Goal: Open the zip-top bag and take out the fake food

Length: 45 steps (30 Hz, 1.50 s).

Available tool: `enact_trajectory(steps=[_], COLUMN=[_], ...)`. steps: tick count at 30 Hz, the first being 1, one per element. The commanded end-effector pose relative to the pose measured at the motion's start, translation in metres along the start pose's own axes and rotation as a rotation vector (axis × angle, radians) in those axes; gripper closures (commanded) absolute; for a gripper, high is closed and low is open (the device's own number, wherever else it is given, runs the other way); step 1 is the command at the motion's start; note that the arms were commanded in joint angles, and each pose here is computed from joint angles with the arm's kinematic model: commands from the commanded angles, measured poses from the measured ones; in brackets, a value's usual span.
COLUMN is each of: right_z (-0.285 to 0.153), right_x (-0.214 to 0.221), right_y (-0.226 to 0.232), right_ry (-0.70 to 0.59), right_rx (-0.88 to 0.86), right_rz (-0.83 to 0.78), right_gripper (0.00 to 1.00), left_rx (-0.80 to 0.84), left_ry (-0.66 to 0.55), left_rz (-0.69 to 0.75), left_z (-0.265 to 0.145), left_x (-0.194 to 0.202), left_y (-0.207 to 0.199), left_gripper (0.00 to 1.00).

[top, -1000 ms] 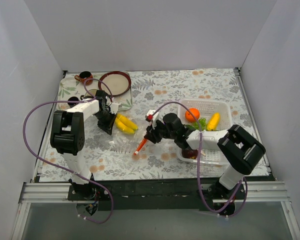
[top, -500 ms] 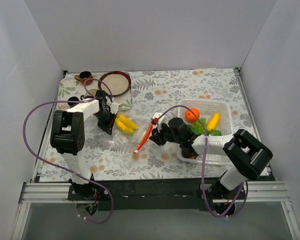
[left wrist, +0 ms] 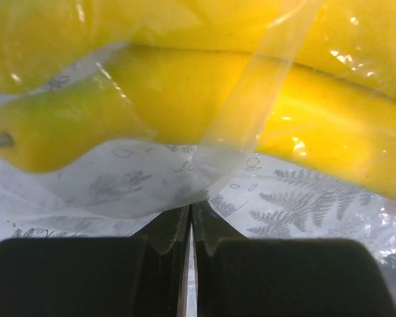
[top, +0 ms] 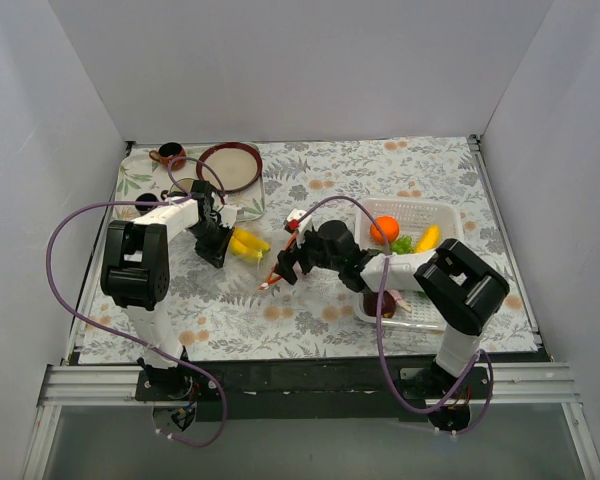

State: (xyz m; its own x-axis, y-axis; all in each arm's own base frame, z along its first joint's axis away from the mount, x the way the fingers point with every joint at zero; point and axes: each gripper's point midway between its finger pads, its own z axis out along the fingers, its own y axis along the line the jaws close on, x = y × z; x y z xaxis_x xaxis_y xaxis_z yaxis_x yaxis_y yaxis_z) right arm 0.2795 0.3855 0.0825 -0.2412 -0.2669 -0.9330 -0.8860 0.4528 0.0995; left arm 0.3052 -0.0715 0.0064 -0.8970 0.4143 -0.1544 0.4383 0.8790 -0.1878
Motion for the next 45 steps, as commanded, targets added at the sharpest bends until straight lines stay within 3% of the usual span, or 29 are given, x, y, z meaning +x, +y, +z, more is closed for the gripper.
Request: enact_trajectory(steps=[1, 21, 24, 28, 33, 40, 44, 45], right_z=[0.015, 0.072, 0.072, 0.068, 0.06, 0.035, 0.004, -0.006], right_x=[-0.051, -0.038, -0.033, -0.018, -0.012, -0.025, -0.033, -0.018], right_y=[-0.003, 0.016, 0.018, 0.015, 0.014, 0.008, 0.007, 0.009], right_ry=[-0.155, -0.074, -0.056, 0.0, 0.016, 0.003, -0.019, 0.013], right_rx=[-0.002, -0.113, -0.121, -0.119, -0.115, -0.084, -0.062, -0.058], right_rz=[-0.044, -0.081, -0.072, -0.055, -0.043, -0.026, -0.014, 0.02], right_gripper=[0.02, 0.01, 0.12, 0.37, 0.46, 0.77, 0.77, 0.78], left_rx=[0.003, 0.007, 0.004, 0.002, -0.007, -0.055, -0.069, -0.067], left_ry=[0.206, 0.205, 0.205, 0.203, 0.205, 0.199, 0.187, 0.19], left_rz=[0.017, 0.026, 0.028, 0.03, 0.034, 0.045, 0.024, 0.021], left_z=[0.074, 0.07, 0.071, 0.071, 0.07, 0.067, 0.068, 0.069], left_x=[0.056, 0.054, 0.053, 0.052, 0.056, 0.058, 0.056, 0.056], left_y=[0.005, 0.001, 0.002, 0.002, 0.003, 0.014, 0.024, 0.025], left_gripper=[1.0, 1.0, 1.0, 1.0, 1.0, 1.0, 1.0, 1.0])
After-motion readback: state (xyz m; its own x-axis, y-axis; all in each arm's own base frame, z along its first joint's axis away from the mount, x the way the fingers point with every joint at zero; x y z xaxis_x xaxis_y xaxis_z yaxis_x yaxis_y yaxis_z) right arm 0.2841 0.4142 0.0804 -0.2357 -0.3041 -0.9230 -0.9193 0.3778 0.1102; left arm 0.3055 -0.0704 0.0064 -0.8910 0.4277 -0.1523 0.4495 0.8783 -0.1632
